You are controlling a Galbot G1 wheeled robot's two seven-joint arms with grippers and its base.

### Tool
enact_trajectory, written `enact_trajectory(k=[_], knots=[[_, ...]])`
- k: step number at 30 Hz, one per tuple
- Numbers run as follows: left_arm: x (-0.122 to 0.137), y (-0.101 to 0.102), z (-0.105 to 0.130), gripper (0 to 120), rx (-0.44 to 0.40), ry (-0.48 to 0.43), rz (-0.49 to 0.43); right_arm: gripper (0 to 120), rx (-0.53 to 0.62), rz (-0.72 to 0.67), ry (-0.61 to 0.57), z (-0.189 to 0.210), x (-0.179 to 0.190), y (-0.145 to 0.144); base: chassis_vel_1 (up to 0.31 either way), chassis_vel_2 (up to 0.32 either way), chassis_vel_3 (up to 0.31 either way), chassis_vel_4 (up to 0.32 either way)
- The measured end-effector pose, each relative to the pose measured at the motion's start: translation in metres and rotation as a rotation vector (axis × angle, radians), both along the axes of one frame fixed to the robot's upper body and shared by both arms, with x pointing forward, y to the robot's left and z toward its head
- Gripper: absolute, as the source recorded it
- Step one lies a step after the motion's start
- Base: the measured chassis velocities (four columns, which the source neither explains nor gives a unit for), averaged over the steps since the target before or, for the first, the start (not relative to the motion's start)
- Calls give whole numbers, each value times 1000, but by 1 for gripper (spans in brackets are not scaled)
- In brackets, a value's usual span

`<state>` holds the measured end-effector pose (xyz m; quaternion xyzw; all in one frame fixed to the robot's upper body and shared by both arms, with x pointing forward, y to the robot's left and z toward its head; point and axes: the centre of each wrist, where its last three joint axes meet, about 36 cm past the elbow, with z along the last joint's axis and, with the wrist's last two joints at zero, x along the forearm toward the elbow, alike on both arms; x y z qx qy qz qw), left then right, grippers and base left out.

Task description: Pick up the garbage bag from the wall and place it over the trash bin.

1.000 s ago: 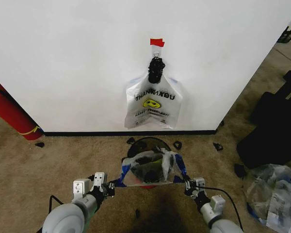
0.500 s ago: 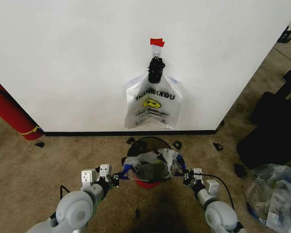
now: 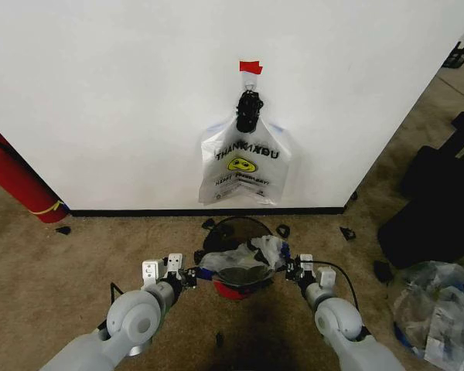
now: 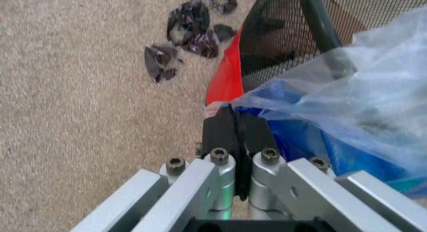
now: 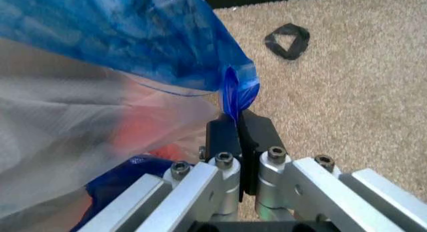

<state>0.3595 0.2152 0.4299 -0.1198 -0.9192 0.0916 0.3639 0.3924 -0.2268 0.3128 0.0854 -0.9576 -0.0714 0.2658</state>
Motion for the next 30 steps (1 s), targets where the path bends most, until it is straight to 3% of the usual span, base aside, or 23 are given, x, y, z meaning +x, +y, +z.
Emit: enact_trajectory(k=[5,11,16,19,24,30], knots=[[-15,1,0,3,14,-11,-15,0,-18,-4,-15,-4,-12,-4,0,0,0,0],[-40,3,12,23,43,-84,-35,20,-48,5,-103,2,-42,-16,0,0,0,0],[-75,-2,27,45,57,-146,-56,41,-104,24,-235,14,-71,-25,0,0,0,0],[-86,-5,29,52,67,-155,-59,48,-128,36,-271,15,-79,-27,0,0,0,0],[-123,-7,34,73,77,-158,-57,70,-194,81,-363,15,-112,-31,0,0,0,0],[-138,-7,37,91,74,-210,-46,88,-199,67,-423,15,-127,-33,0,0,0,0]])
